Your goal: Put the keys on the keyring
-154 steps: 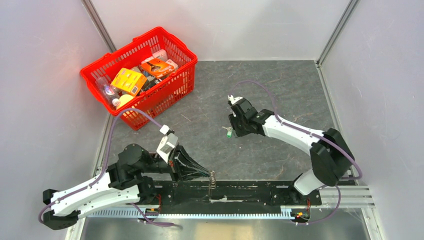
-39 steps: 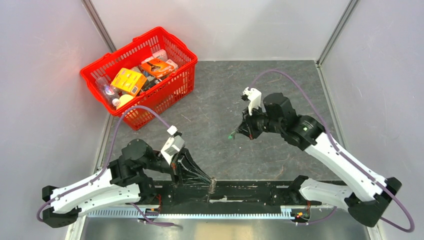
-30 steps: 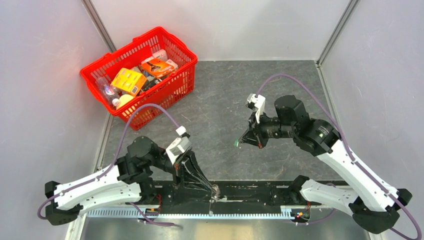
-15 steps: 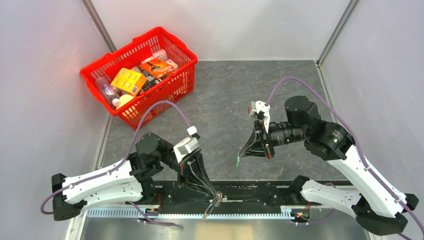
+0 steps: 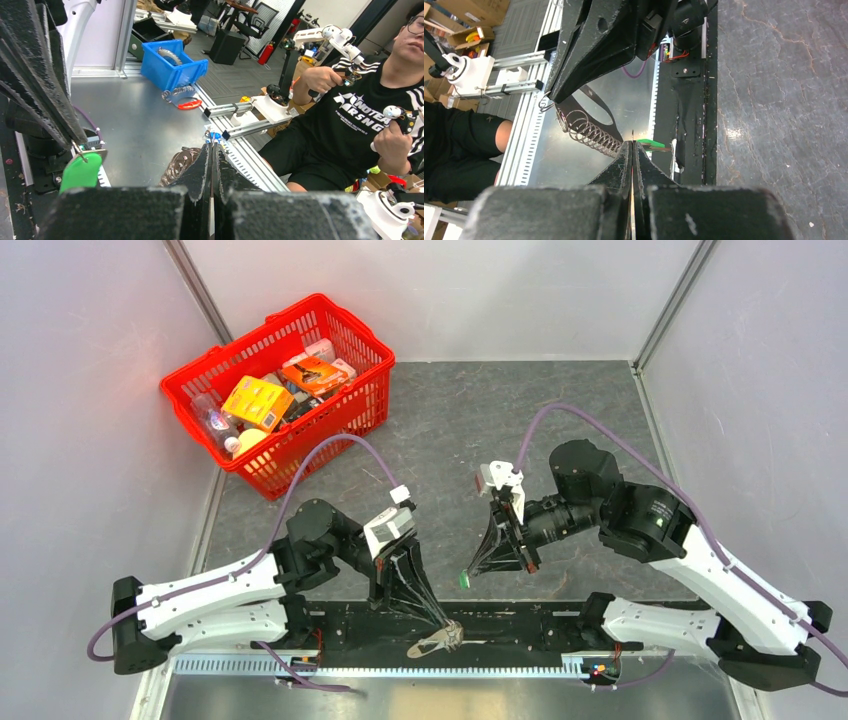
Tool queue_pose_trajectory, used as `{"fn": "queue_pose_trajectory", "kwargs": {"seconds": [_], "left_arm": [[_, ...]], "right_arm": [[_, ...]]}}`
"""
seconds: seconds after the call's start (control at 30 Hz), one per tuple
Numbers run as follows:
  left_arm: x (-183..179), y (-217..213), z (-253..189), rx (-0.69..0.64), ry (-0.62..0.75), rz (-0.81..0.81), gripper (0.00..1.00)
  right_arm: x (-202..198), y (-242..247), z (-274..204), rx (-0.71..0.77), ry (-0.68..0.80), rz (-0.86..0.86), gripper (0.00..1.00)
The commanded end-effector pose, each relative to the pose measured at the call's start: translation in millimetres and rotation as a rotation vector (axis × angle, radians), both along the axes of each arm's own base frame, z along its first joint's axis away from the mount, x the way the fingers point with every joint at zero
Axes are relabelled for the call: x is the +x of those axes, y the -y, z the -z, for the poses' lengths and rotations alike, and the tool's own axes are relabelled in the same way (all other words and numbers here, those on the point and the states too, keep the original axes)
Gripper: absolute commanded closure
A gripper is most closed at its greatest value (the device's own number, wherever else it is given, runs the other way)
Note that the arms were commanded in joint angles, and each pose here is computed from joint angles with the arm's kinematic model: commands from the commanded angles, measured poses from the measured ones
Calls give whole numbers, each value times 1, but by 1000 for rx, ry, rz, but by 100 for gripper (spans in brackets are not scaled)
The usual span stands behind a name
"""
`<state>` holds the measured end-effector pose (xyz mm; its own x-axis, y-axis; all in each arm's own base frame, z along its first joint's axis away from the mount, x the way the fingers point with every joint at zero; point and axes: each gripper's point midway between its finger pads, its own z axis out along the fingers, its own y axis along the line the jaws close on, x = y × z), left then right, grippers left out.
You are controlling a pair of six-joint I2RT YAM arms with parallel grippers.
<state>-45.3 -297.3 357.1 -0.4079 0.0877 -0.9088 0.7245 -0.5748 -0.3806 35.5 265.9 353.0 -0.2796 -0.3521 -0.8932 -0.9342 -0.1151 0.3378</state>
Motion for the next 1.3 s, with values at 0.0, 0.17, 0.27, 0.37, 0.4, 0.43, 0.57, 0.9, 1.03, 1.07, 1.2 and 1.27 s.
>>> {"fn": "queue_pose_trajectory", "kwargs": {"seconds": [0.0, 0.17, 0.27, 0.37, 0.4, 0.43, 0.57, 0.9, 1.03, 1.07, 1.2, 1.27], "left_arm": [[-2, -3, -29, -97, 36, 4, 98], [-1, -1, -29, -95, 32, -2, 98], [0, 0, -27, -93, 29, -9, 98], [1, 1, -27, -93, 27, -17, 98], [2, 1, -28, -95, 26, -21, 98], [2, 1, -27, -94, 24, -24, 98], [4, 3, -27, -93, 22, -33, 98], [5, 3, -25, -92, 16, -43, 98], [4, 1, -27, -96, 17, -43, 98], [4, 1, -27, -97, 17, -45, 98], [5, 3, -26, -93, 15, -48, 98], [6, 3, -26, -93, 13, -54, 98]], "right_arm": [[-3, -5, -24, 74, 98, -32, 100], [-11, -8, -28, 82, 114, -64, 100], [-15, -10, -29, 83, 122, -82, 100], [-18, -11, -28, 79, 129, -96, 100], [-20, -12, -28, 79, 131, -103, 100], [-21, -13, -29, 79, 134, -107, 100], [-25, -15, -31, 83, 146, -128, 100], [-30, -10, -32, 60, 186, -125, 100], [-32, -2, -36, 62, 198, -112, 100], [-32, -2, -36, 61, 198, -111, 100], [-35, -2, -35, 62, 191, -128, 100], [-37, -3, -35, 63, 191, -136, 100]]}}
